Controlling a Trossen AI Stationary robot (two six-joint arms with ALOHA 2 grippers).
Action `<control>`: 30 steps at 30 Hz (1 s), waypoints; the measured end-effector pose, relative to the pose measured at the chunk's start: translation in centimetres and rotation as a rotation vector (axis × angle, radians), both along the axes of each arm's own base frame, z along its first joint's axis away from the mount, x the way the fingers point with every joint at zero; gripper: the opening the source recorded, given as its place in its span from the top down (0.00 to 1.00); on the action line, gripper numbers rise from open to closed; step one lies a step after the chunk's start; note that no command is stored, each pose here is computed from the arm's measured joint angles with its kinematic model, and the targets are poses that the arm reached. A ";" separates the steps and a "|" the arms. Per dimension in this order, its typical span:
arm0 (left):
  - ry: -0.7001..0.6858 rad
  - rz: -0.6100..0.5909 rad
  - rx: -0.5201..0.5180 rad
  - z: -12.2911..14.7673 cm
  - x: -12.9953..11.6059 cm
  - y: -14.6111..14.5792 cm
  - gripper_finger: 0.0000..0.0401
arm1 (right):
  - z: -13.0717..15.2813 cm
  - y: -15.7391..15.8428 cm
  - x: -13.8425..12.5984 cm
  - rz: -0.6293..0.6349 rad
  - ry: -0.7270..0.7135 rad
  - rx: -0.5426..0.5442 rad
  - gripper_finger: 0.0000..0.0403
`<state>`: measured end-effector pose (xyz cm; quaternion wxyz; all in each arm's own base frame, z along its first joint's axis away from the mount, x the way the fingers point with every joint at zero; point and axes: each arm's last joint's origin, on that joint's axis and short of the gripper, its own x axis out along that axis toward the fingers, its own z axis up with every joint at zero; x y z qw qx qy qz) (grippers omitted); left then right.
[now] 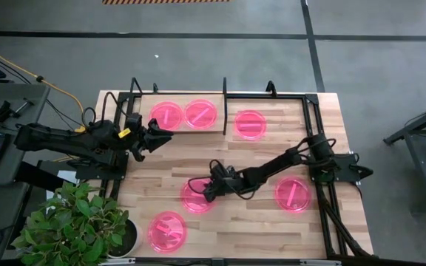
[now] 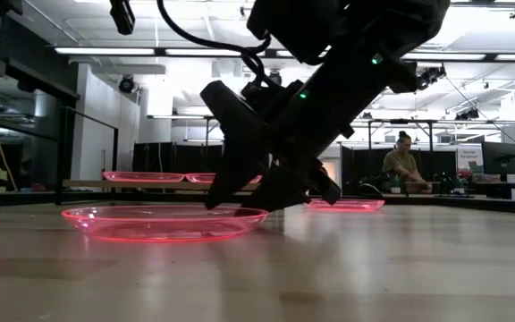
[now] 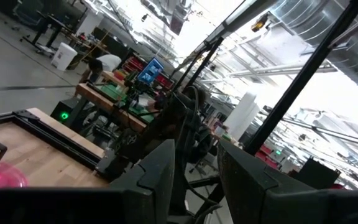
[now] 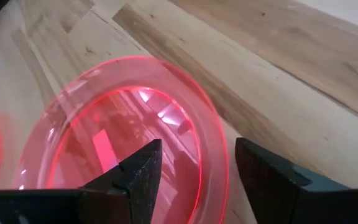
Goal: Place and stack plates onto a shelf
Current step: Stack the pink plate on top of the pink plate on the shelf
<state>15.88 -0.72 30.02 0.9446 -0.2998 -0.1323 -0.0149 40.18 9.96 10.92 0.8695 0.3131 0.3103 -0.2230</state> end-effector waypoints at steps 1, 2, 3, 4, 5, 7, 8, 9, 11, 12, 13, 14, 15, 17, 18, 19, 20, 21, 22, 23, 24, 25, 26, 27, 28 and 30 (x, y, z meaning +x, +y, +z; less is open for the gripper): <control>0.001 0.000 0.000 0.0 0.0 0.0 0.72 | 0.0 0.0 0.1 0.001 -0.001 0.001 0.51; 0.001 0.000 0.000 0.0 0.0 0.0 0.72 | 0.0 0.1 0.1 0.003 -0.001 0.003 0.51; 0.001 0.000 0.000 0.0 0.0 0.0 0.72 | 0.0 0.1 0.0 0.004 0.001 0.002 0.51; 0.001 0.000 0.000 0.0 0.0 0.0 0.72 | 0.0 0.2 0.0 0.007 0.003 -0.001 0.51; 0.001 0.000 0.000 0.0 0.0 0.0 0.72 | 0.0 0.2 0.0 0.013 0.005 -0.005 0.51; 0.001 0.000 0.001 0.0 0.0 0.0 0.72 | 0.0 0.3 0.0 0.020 0.006 -0.009 0.51; 0.001 0.001 0.004 0.0 0.0 0.0 0.72 | -0.1 0.4 -0.1 0.020 0.007 -0.008 0.51; 0.002 0.003 0.008 0.0 0.0 0.0 0.72 | -0.3 0.5 -0.1 0.017 0.009 -0.010 0.51; 0.002 0.003 0.010 0.0 0.0 0.0 0.72 | -0.6 0.6 0.0 0.009 0.005 -0.014 0.51; 0.002 0.003 0.011 0.0 0.0 0.0 0.72 | -0.8 0.8 0.0 0.006 0.003 -0.010 0.51; 0.002 0.003 0.011 0.0 0.0 0.0 0.72 | -1.0 0.9 0.1 -0.001 -0.003 -0.003 0.51; 0.002 0.003 0.011 0.0 0.0 0.0 0.72 | -1.1 1.0 0.1 -0.009 -0.012 0.004 0.51; 0.002 0.003 0.011 0.0 0.0 0.0 0.72 | -1.2 1.1 0.1 -0.013 -0.013 0.007 0.51; 0.003 0.004 0.011 0.0 0.0 0.0 0.72 | -1.4 1.3 0.1 -0.018 -0.016 0.004 0.51; 0.006 0.004 0.012 0.0 0.0 0.0 0.72 | -1.4 1.4 0.0 -0.023 -0.018 -0.002 0.52; 0.006 0.004 0.012 0.0 0.0 0.0 0.72 | -1.4 1.4 0.0 -0.028 -0.019 -0.007 0.53; 0.007 0.004 0.012 -0.1 0.0 0.0 0.72 | -1.4 1.4 0.0 -0.033 -0.019 -0.005 0.56; 0.008 0.003 0.012 -0.1 0.0 0.0 0.72 | -1.5 1.4 0.0 -0.040 -0.017 0.001 0.60; 0.010 0.004 0.012 -0.1 0.0 0.0 0.72 | -1.5 1.4 -0.1 -0.046 -0.015 0.006 0.65; 0.010 0.004 0.013 -0.1 0.0 0.0 0.72 | -1.6 1.3 -0.1 -0.048 -0.014 0.008 0.71; 0.010 0.005 0.017 -0.1 0.0 0.0 0.72 | -1.6 1.3 -0.1 -0.050 -0.011 0.009 0.79; 0.010 0.005 0.018 -0.1 0.0 0.0 0.72 | -1.7 1.3 -0.1 -0.057 -0.008 0.016 0.87; 0.010 0.005 0.019 -0.1 0.0 0.0 0.72 | -1.7 1.3 -0.1 -0.063 -0.007 0.026 0.93; 0.010 0.005 0.019 -0.1 0.0 0.0 0.72 | -1.6 1.3 -0.1 -0.057 -0.007 0.041 0.96; 0.010 0.006 0.019 -0.1 0.0 0.0 0.72 | -1.4 1.1 -0.1 -0.050 -0.005 0.056 0.96; 0.010 0.006 0.019 -0.1 0.0 0.0 0.72 | -1.1 0.9 -0.1 -0.010 0.014 0.084 0.96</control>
